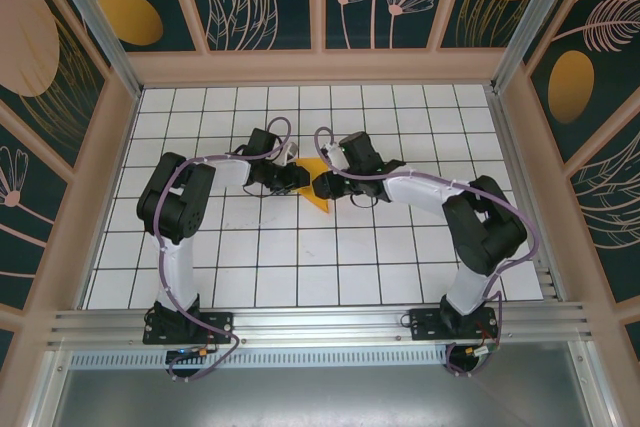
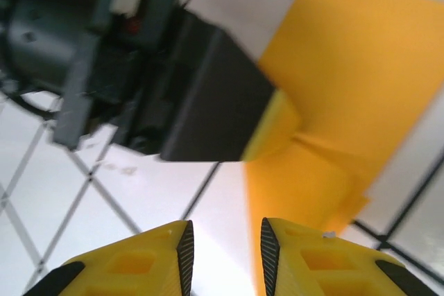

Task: Fold a paper plane with a square sheet of paper (fold left side to right side)
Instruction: Third fold the triangle at the center of the table.

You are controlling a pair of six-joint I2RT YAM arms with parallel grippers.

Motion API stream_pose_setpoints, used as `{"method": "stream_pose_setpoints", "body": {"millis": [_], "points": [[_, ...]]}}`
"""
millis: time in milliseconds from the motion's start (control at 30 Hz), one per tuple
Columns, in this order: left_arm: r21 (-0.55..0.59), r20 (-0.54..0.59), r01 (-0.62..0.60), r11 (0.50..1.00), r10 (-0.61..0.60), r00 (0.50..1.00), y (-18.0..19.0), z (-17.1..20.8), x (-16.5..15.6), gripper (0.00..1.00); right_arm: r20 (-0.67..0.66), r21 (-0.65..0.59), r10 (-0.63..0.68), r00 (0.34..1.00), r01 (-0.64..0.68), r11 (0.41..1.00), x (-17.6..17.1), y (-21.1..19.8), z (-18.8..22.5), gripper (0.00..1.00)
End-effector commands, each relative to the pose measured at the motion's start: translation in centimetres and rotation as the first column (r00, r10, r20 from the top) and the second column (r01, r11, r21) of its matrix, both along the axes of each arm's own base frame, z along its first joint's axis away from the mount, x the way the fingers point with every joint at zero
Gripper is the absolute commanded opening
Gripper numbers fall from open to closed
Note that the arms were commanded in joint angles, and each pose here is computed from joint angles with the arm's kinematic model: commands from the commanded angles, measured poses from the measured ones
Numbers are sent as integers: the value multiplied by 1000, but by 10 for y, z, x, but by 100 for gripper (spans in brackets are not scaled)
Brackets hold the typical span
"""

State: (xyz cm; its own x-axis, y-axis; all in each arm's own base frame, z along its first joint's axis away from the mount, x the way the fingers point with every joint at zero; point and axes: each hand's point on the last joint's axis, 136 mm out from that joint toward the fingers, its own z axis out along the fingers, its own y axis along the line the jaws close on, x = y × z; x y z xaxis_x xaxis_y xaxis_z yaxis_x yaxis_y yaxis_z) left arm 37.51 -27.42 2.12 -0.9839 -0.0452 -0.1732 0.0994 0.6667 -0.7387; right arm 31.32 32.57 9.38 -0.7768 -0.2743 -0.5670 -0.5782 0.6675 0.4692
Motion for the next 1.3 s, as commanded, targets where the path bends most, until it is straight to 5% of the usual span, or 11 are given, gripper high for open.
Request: {"method": "stream_pose_setpoints", "body": {"millis": [0,900,1267], "points": [[112,-63,-17,994,24,998,16,-41,-15,28,-119,117,109,987,-95,989,-30,25,6,34],[122,-59,-14,992,22,998,16,-40,-14,27,-257,-73,6,966,-25,997,-26,0,-72,33],[136,-52,-19,991,27,998,17,-41,-10,26,-336,-74,15,942,-42,996,-53,-11,-86,30]]}}
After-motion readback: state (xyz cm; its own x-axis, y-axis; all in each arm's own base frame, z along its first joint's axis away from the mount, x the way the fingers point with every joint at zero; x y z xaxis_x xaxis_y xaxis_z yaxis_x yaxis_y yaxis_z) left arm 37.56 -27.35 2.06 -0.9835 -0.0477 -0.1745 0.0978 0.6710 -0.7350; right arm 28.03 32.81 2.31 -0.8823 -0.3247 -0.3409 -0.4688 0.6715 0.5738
